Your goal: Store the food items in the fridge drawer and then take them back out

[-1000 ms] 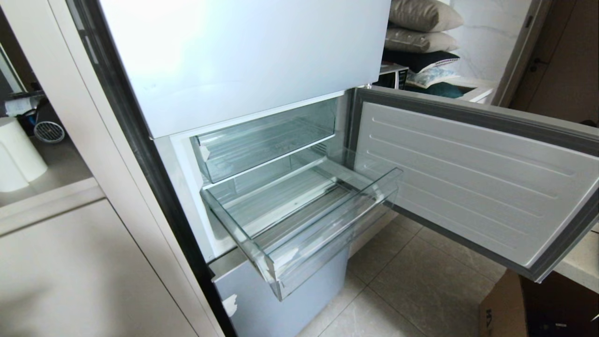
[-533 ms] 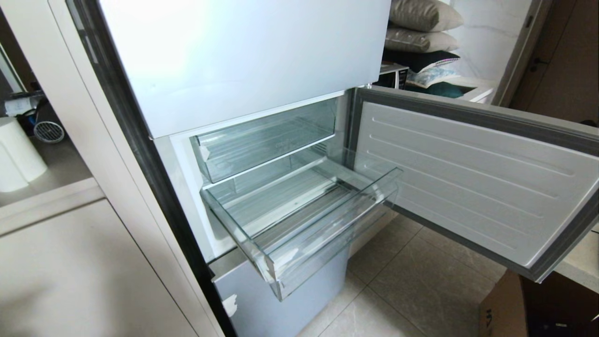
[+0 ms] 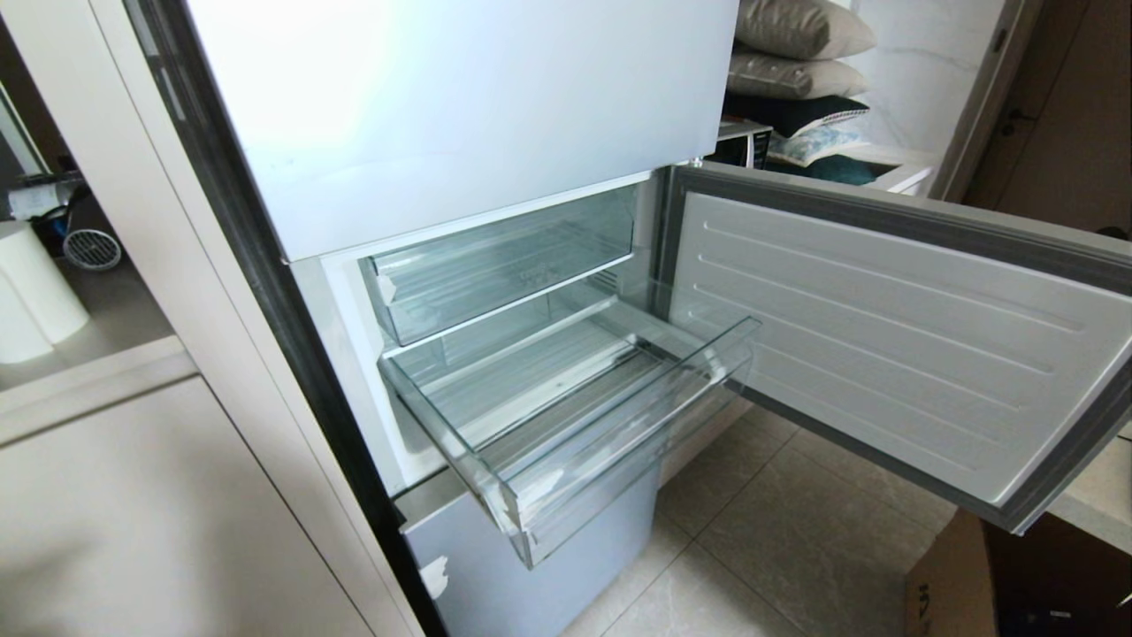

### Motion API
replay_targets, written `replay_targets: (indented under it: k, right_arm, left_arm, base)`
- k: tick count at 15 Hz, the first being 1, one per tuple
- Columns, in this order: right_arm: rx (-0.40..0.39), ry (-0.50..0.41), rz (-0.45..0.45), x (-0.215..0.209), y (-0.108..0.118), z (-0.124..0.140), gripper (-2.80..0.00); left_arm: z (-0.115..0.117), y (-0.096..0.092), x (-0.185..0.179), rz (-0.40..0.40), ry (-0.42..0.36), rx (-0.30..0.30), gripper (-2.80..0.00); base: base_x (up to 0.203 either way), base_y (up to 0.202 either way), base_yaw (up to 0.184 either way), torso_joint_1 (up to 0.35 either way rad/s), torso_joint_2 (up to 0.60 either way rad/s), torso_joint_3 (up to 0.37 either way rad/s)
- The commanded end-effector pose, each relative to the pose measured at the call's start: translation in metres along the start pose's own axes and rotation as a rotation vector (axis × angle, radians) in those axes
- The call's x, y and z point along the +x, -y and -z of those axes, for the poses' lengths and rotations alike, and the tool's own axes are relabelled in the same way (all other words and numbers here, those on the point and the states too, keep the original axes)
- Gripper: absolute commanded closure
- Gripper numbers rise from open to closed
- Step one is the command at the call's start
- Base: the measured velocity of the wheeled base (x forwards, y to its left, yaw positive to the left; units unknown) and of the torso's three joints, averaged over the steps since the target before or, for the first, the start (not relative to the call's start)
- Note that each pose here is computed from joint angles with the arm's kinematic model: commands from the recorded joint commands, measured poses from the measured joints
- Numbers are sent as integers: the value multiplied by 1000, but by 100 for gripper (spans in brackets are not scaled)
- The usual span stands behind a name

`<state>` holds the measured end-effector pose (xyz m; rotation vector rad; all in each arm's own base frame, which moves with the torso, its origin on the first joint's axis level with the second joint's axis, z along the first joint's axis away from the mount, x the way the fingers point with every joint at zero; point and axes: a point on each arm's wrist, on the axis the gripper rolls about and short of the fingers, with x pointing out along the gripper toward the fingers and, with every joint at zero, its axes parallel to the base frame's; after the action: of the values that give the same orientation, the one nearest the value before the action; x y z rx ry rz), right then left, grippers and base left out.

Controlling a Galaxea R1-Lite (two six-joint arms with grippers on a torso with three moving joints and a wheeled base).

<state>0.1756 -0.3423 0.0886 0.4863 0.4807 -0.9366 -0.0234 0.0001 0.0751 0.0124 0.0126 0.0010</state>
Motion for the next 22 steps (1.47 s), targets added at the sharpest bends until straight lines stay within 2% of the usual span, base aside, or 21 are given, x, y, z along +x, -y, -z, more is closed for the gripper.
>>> replay_targets:
  k: [1, 9, 10, 12, 17, 19, 22]
  right_arm:
    - [-1, -1, -6, 9, -1, -1, -280]
    - [1, -32, -9, 20, -1, 7, -280]
    - [2, -31, -16, 19, 0, 7, 0]
    - [4, -26, -47, 17, 0, 5, 0]
    - [5, -15, -52, 4, -2, 1, 0]
    - [-4, 17, -63, -27, -7, -3, 0]
    - [-28, 60, -89, -91, -21, 5, 0]
  left_arm:
    - [0, 0, 0, 0, -1, 0, 0]
    - [0, 0, 0, 0, -1, 0, 0]
    - [0, 0, 0, 0, -1, 0, 0]
    - [0, 0, 0, 0, -1, 0, 0]
    - [0, 0, 0, 0, -1, 0, 0]
    - [0, 0, 0, 0, -1, 0, 0]
    - [0, 0, 0, 0, 0, 0, 0]
  base:
    - [0, 0, 0, 0, 0, 0]
    - [0, 0, 0, 0, 0, 0]
    - [0, 0, 0, 0, 0, 0]
    - [0, 0, 0, 0, 0, 0]
    - [0, 0, 0, 0, 0, 0]
    - [0, 0, 0, 0, 0, 0]
    - [0, 0, 0, 0, 0, 0]
